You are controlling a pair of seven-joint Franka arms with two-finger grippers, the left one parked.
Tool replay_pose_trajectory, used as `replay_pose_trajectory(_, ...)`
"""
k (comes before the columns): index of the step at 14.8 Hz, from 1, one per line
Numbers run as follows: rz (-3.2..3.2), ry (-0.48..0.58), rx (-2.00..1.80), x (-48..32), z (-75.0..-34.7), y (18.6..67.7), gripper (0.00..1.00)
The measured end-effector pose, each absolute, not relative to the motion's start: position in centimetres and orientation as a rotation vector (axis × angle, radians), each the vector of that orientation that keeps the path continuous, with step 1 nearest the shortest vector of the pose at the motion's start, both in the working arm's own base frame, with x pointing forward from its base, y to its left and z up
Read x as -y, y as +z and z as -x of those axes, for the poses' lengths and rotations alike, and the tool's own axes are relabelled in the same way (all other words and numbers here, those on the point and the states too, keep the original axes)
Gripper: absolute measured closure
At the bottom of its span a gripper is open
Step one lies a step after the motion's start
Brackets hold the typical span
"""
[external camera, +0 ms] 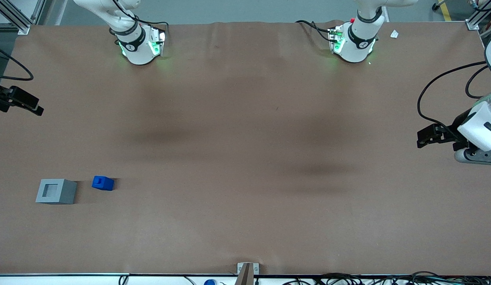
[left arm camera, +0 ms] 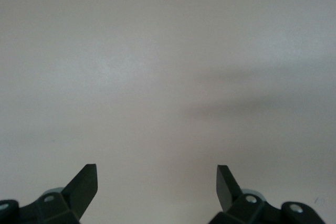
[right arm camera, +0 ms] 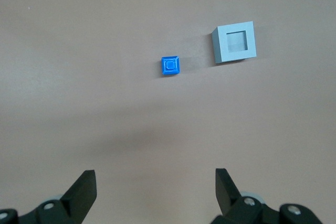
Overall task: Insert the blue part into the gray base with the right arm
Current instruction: 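Move the open right gripper toward the blue block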
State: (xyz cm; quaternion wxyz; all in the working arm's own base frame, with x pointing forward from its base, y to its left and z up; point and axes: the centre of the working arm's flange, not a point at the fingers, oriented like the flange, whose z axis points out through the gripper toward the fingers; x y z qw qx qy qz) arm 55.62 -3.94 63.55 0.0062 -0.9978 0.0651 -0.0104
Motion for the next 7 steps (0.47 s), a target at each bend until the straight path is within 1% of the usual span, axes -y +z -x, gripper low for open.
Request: replay_pose_trajectory(7,3.122,-0.024,-0.205,3.98,-55.66,63.37,0.0)
